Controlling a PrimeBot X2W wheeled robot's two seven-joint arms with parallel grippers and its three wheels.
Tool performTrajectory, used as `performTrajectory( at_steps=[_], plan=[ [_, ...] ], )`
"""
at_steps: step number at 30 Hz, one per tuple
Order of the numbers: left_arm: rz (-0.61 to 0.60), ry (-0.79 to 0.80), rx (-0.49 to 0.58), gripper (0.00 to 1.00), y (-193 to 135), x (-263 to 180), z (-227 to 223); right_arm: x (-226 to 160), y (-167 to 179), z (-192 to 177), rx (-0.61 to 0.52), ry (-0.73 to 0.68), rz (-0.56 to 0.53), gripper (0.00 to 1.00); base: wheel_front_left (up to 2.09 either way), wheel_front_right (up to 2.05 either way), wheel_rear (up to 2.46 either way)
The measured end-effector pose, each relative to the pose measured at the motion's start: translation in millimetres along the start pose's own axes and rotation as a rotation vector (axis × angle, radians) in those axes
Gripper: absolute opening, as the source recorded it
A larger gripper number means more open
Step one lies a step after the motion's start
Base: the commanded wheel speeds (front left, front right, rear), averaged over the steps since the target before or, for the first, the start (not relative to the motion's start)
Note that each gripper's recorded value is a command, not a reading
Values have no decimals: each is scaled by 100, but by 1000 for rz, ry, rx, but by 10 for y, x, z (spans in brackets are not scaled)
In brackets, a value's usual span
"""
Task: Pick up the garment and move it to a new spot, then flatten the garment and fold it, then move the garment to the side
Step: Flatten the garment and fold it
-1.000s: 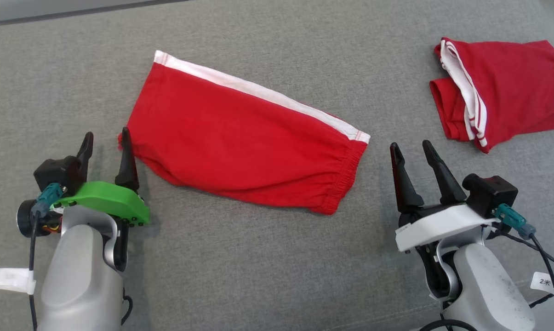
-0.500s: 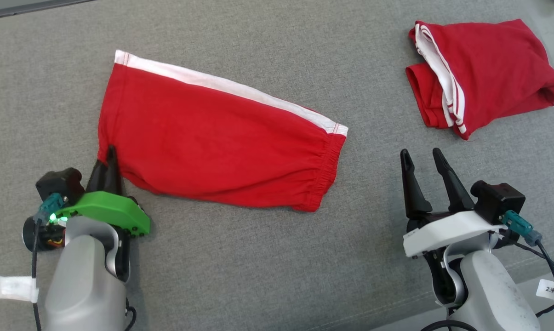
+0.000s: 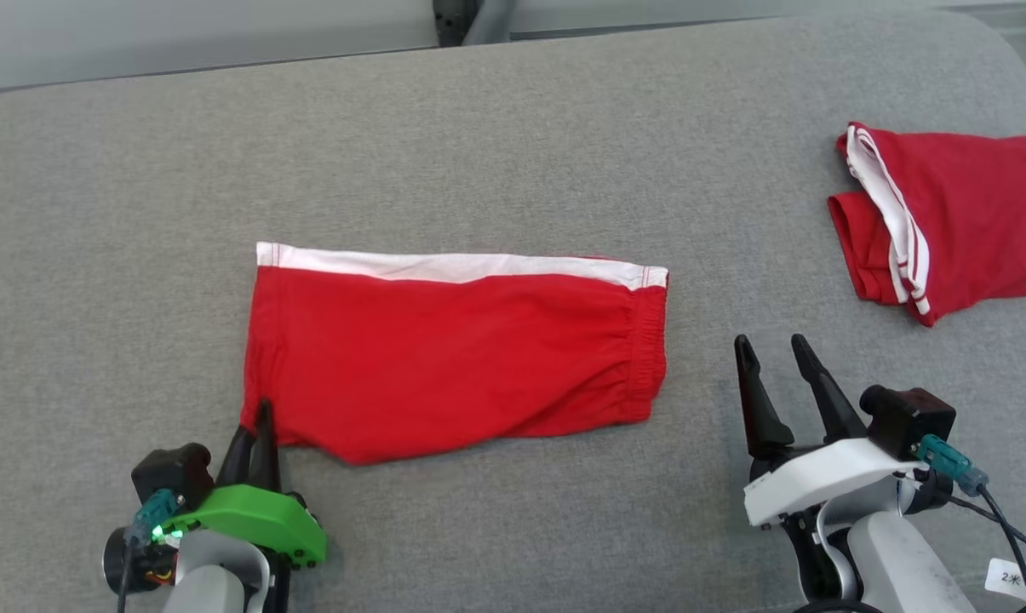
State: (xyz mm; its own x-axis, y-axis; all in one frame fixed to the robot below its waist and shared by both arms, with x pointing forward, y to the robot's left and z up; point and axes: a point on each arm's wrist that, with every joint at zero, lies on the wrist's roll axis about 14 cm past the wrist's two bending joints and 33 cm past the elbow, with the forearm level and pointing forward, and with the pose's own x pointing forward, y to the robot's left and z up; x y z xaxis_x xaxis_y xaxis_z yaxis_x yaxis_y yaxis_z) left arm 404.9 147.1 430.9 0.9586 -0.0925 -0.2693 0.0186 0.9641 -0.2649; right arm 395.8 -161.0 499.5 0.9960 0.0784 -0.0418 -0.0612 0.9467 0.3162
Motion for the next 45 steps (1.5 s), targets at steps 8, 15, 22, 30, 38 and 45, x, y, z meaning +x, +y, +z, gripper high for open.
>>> performTrajectory(
  at_steps=[8, 15, 22, 30, 38, 45],
  plan=[
    [50, -44, 18, 100, 84, -279, 89, 67, 385, -75, 2, 23, 112, 100, 0, 0, 0],
    [81, -88, 50, 100, 180, -415, 202, 263, 684, -176, 6, 55, 197, 100, 0, 0, 0],
    [164, -86, 56, 100, 453, -622, 169, 301, 591, -629, -5, 199, 161, 100, 0, 0, 0],
    [202, -94, 61, 100, 581, -713, 184, 311, 653, -905, 47, 291, 161, 100, 0, 0, 0],
    [196, -94, 47, 100, 563, -697, 179, 368, 700, -858, 166, 278, 138, 0, 0, 0, 0],
    [163, -74, 30, 100, 443, -696, 91, 440, 397, -510, 189, 173, 65, 0, 0, 0, 0]
  ],
)
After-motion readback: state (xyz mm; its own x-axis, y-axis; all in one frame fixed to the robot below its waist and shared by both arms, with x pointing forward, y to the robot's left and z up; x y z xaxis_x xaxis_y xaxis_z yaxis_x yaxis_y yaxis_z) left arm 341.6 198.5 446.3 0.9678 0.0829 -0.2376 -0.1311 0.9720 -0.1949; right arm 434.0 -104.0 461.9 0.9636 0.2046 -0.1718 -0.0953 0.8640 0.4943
